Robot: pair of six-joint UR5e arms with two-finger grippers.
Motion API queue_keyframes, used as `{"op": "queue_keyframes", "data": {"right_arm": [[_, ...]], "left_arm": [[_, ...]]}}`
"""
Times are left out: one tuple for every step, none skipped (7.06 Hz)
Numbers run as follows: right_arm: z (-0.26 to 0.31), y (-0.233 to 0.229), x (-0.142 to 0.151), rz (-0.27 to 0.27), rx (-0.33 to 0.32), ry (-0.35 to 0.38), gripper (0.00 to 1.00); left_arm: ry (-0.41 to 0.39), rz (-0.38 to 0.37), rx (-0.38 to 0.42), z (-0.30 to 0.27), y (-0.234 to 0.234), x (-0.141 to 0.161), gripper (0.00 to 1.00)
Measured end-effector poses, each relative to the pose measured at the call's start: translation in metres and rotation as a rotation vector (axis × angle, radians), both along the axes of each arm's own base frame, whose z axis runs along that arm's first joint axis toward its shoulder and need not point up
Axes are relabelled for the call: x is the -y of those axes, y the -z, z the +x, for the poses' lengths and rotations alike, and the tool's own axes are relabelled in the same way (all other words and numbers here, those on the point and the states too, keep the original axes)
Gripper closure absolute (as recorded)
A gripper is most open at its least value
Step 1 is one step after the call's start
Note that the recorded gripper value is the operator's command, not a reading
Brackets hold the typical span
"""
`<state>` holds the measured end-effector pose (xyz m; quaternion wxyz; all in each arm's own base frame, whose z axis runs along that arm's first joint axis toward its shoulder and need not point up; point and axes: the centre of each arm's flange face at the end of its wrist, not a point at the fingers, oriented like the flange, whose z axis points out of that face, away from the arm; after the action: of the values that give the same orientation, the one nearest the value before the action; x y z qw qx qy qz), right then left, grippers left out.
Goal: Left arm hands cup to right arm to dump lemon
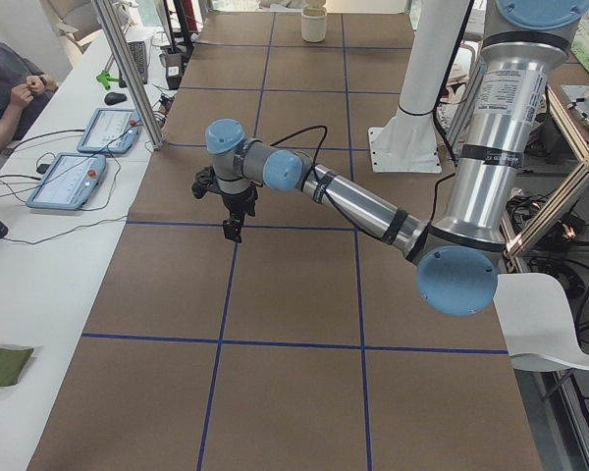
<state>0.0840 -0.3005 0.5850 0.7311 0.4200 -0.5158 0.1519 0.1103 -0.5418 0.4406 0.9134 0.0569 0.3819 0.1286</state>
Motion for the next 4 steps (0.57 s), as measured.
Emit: {"op": "queue_keyframes", "data": {"right_arm": [[-0.005, 0.012, 0.028, 0.064, -0.080, 0.031, 1.00], [-0.016, 0.029, 0.058, 0.116, -0.127, 0.069, 1.00], [-0.032, 0.049, 0.090, 0.156, -0.148, 0.102, 1.00], [-0.050, 0.072, 0.122, 0.181, -0.155, 0.129, 1.00]], "left_arm": [[0.003, -0.003, -0.001, 0.000, 0.001, 0.000, 0.00], [0.013, -0.013, -0.005, 0.001, 0.003, 0.001, 0.00], [0.025, -0.026, -0.017, 0.002, 0.006, 0.001, 0.00], [0.038, -0.042, -0.035, 0.005, 0.013, 0.003, 0.00]]}}
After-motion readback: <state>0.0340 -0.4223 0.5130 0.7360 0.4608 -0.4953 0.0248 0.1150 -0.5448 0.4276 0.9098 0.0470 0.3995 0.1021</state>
